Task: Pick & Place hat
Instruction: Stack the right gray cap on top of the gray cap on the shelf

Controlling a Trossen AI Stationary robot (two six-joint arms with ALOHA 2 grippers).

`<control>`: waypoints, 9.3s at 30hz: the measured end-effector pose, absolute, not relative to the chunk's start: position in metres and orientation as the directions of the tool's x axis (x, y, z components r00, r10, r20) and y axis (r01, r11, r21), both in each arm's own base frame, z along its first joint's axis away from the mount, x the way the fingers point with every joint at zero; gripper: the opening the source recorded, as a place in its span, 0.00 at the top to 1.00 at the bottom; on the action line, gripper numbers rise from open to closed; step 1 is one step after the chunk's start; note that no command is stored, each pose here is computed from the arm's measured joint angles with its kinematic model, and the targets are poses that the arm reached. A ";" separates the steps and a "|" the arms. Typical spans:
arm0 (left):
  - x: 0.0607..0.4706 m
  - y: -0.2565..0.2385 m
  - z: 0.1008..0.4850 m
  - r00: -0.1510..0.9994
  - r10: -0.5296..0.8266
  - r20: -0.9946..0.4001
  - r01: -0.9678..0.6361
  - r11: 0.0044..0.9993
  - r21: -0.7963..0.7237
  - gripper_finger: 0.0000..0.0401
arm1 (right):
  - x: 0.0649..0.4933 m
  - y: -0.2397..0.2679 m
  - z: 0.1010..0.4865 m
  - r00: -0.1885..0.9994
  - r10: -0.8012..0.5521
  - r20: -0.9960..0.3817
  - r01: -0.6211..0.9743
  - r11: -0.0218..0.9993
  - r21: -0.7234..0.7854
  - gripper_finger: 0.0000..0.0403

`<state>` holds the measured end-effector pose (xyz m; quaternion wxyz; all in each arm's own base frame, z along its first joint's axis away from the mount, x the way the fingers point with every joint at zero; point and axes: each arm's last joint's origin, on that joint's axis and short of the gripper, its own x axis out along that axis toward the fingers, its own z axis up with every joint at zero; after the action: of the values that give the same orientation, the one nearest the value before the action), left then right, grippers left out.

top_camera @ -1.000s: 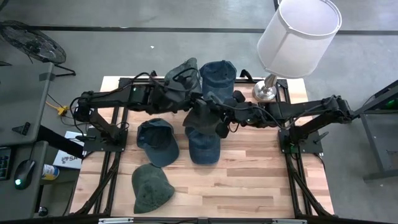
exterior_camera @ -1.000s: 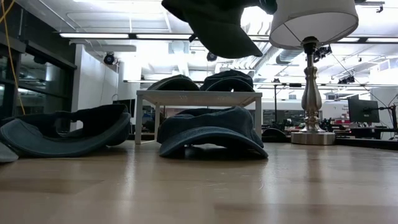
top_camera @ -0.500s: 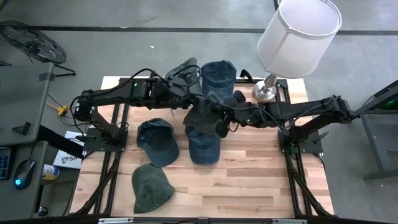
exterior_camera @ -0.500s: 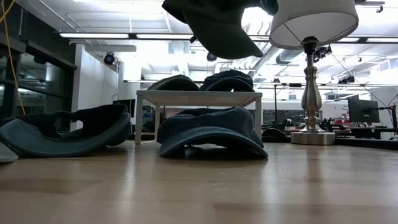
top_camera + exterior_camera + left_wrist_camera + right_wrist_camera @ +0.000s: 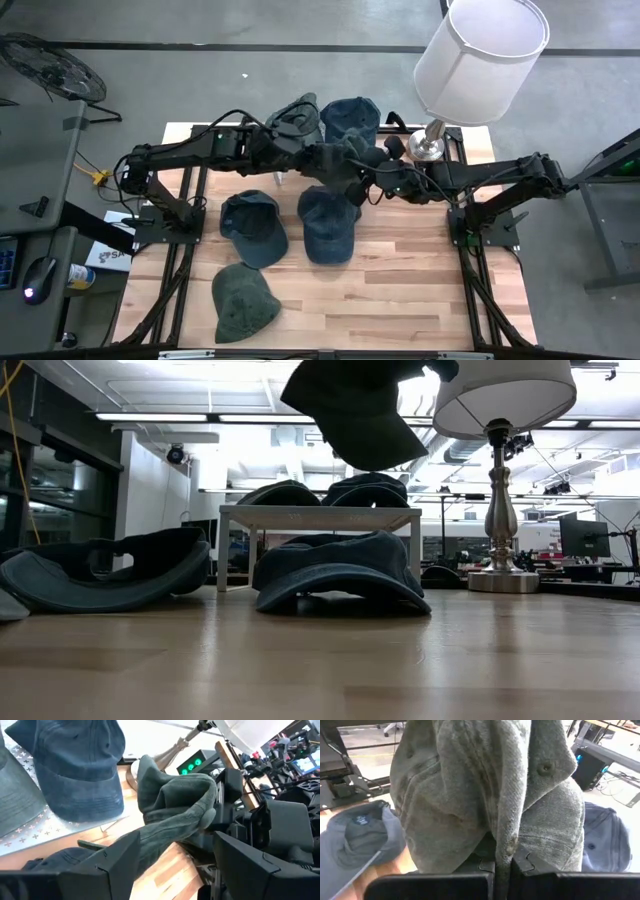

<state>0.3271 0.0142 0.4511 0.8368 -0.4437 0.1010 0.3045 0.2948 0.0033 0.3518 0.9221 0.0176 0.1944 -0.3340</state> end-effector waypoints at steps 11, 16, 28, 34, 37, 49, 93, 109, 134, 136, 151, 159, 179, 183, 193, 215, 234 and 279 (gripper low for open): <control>0.328 0.013 0.451 0.805 0.392 -0.446 -0.589 0.436 -0.680 0.40 | 0.297 0.007 0.351 0.767 -0.501 -0.401 0.524 0.850 -0.058 1.00; 0.330 0.013 0.449 0.814 0.365 -0.453 -0.579 0.441 -0.685 0.40 | 0.298 0.008 0.351 0.781 -0.472 -0.409 0.499 0.865 -0.046 1.00; 0.344 0.011 0.433 0.803 0.295 -0.517 -0.594 0.456 -0.663 0.50 | 0.297 0.010 0.349 0.797 -0.405 -0.448 0.435 0.900 -0.038 1.00; 0.344 0.010 0.434 0.814 0.268 -0.515 -0.576 0.489 -0.655 0.78 | 0.295 0.010 0.346 0.789 -0.383 -0.481 0.414 0.909 -0.044 1.00; 0.345 0.009 0.434 0.820 0.242 -0.519 -0.562 0.514 -0.649 0.94 | 0.293 0.010 0.348 0.793 -0.378 -0.478 0.411 0.911 -0.039 1.00; 0.345 0.008 0.434 0.830 0.197 -0.521 -0.531 0.565 -0.631 0.94 | 0.276 0.011 0.356 0.807 -0.305 -0.506 0.350 0.937 -0.006 0.96; 0.238 0.124 0.480 0.773 -0.386 -0.504 0.037 0.820 -0.571 0.94 | 0.195 0.007 0.391 0.828 -0.217 -0.517 0.297 0.952 0.075 0.80; 0.223 0.158 0.469 0.781 -0.381 -0.495 0.222 0.910 -0.350 0.94 | 0.195 0.005 0.392 0.812 -0.296 -0.503 0.387 0.918 0.084 0.80; 0.222 0.194 0.462 0.825 -0.387 -0.412 0.297 0.917 -0.266 0.94 | 0.194 0.004 0.392 0.800 -0.342 -0.494 0.439 0.894 0.091 0.80; 0.220 0.197 0.463 0.834 -0.374 -0.404 0.288 0.922 -0.260 0.94 | 0.194 0.004 0.392 0.798 -0.346 -0.493 0.441 0.893 0.087 0.80; 0.202 0.219 0.468 0.882 -0.291 -0.371 0.222 0.951 -0.217 0.94 | 0.194 0.003 0.392 0.792 -0.363 -0.492 0.455 0.887 0.078 0.80; 0.208 0.229 0.459 0.875 -0.321 -0.362 0.249 0.940 -0.232 0.94 | 0.194 0.002 0.392 0.784 -0.385 -0.487 0.473 0.879 0.067 0.80; 0.216 0.240 0.440 0.845 -0.330 -0.421 0.226 0.934 -0.278 0.94 | 0.193 0.002 0.391 0.779 -0.389 -0.491 0.477 0.877 0.061 0.80; 0.216 0.240 0.440 0.844 -0.322 -0.428 0.219 0.937 -0.272 0.94 | 0.192 0.002 0.390 0.767 -0.406 -0.497 0.490 0.871 0.046 0.80; 0.222 0.250 0.429 0.824 -0.270 -0.499 0.152 0.953 -0.264 0.94 | 0.192 0.001 0.390 0.762 -0.417 -0.496 0.499 0.866 0.038 0.80; 0.228 0.272 0.428 0.751 0.099 -0.653 -0.124 0.992 0.009 0.86 | 0.192 0.001 0.390 0.761 -0.420 -0.495 0.503 0.863 0.041 0.80; 0.228 0.272 0.428 0.750 0.098 -0.654 -0.135 0.991 -0.006 0.86 | 0.245 0.003 0.390 0.832 -0.432 -0.349 0.432 0.898 -0.080 0.80; 0.228 0.271 0.428 0.753 0.091 -0.652 -0.149 0.988 -0.035 0.86 | 0.406 -0.079 0.234 0.668 -0.657 -0.349 0.081 0.530 -0.844 0.51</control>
<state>0.2281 0.2712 0.4279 0.9353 -0.0424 0.3454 0.0642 0.4057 -0.0792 0.2335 0.8072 -0.4272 0.3371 -0.2287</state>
